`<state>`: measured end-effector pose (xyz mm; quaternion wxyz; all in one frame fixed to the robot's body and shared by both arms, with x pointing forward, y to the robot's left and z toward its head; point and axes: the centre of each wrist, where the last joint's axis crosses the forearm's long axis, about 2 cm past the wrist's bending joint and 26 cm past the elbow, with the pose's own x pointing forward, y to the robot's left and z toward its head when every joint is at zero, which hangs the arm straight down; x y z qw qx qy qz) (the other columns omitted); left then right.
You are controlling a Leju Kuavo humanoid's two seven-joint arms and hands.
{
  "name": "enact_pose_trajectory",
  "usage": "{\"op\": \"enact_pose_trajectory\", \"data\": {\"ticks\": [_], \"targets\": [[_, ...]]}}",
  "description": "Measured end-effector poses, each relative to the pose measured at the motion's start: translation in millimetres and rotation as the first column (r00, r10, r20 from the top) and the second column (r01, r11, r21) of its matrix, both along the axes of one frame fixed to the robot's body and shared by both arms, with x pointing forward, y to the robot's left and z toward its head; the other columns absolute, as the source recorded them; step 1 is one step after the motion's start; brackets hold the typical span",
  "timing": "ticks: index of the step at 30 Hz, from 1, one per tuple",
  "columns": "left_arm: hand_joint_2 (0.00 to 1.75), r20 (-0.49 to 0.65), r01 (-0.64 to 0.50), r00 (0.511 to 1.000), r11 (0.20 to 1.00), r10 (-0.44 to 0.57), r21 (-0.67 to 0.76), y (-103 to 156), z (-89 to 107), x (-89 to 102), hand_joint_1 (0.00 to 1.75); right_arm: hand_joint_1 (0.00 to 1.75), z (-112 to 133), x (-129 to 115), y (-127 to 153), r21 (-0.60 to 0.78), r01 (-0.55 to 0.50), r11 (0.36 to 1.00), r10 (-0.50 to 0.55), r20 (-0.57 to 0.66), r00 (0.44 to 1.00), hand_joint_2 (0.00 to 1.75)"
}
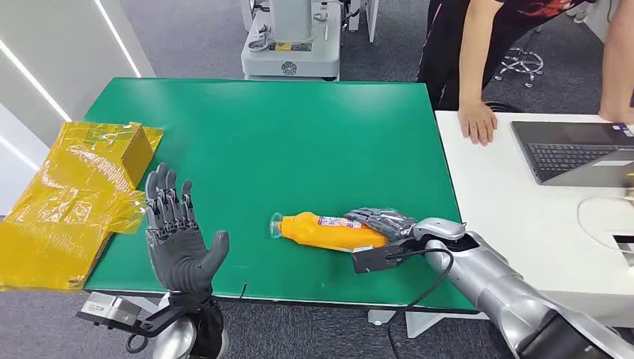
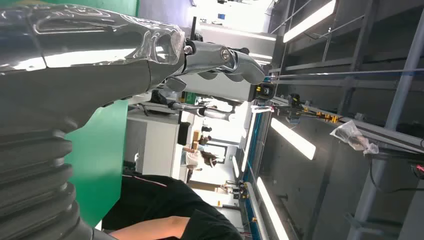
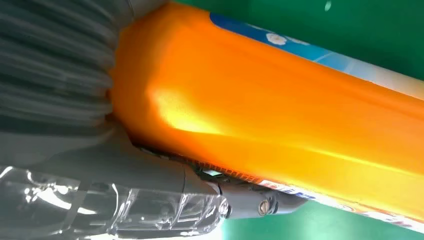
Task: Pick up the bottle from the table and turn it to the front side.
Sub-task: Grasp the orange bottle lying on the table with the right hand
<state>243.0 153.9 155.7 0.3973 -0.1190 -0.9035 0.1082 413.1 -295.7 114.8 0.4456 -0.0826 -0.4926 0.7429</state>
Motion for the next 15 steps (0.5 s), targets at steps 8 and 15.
{"op": "enact_pose_trajectory", "data": {"ticks": [8, 15], "targets": [[1.75, -0.002, -0.007, 1.0, 1.0, 0.007, 0.007, 1.0, -0.8, -0.4, 0.0, 1.74, -1.1, -0.7, -3.3, -0.004, 0.006, 1.0, -0.006, 0.038, 0.999, 1.75], [1.75, -0.016, -0.014, 1.0, 1.0, 0.014, 0.008, 1.7, -4.1, -3.5, 0.0, 1.75, -4.9, -3.5, -2.1, -0.011, 0.024, 1.0, -0.022, 0.097, 0.995, 1.75]]}}
